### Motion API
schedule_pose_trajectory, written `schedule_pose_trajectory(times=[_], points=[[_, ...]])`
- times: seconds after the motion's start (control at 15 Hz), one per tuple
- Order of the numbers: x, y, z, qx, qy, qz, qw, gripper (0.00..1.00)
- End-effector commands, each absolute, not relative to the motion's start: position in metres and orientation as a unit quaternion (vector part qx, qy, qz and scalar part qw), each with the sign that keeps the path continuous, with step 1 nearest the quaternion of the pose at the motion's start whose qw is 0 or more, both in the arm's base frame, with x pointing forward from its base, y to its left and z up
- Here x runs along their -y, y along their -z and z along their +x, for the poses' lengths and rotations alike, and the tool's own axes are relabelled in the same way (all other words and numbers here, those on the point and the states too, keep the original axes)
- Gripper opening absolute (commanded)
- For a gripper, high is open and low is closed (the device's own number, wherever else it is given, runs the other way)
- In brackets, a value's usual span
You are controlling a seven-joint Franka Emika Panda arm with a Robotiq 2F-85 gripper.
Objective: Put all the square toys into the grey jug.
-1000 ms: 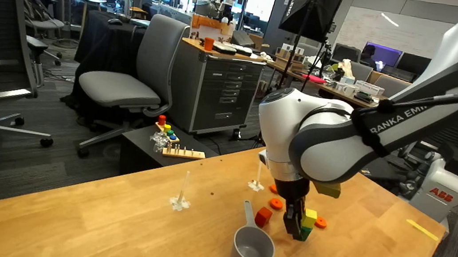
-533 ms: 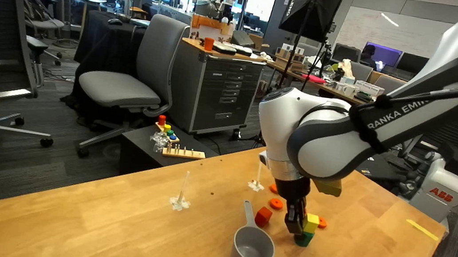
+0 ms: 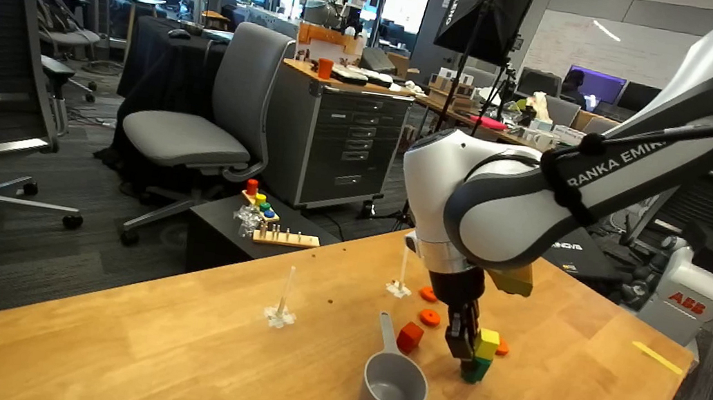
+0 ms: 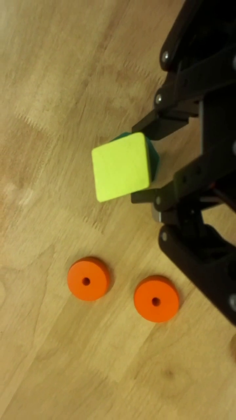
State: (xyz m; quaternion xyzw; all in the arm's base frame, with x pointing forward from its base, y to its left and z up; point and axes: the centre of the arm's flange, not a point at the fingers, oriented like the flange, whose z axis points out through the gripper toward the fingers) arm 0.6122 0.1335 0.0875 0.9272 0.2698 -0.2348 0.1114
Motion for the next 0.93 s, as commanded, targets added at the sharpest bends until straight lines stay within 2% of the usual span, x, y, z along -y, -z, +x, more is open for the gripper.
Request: schedule_pose_trajectory(times=[0.0, 0.87], points=[[-0.143, -0.111, 0.622, -0.27, 0.241, 0.926, 0.111, 0.18], [-0.24, -0.192, 0.63, -0.286, 0.212, 0.921, 0.158, 0.18]])
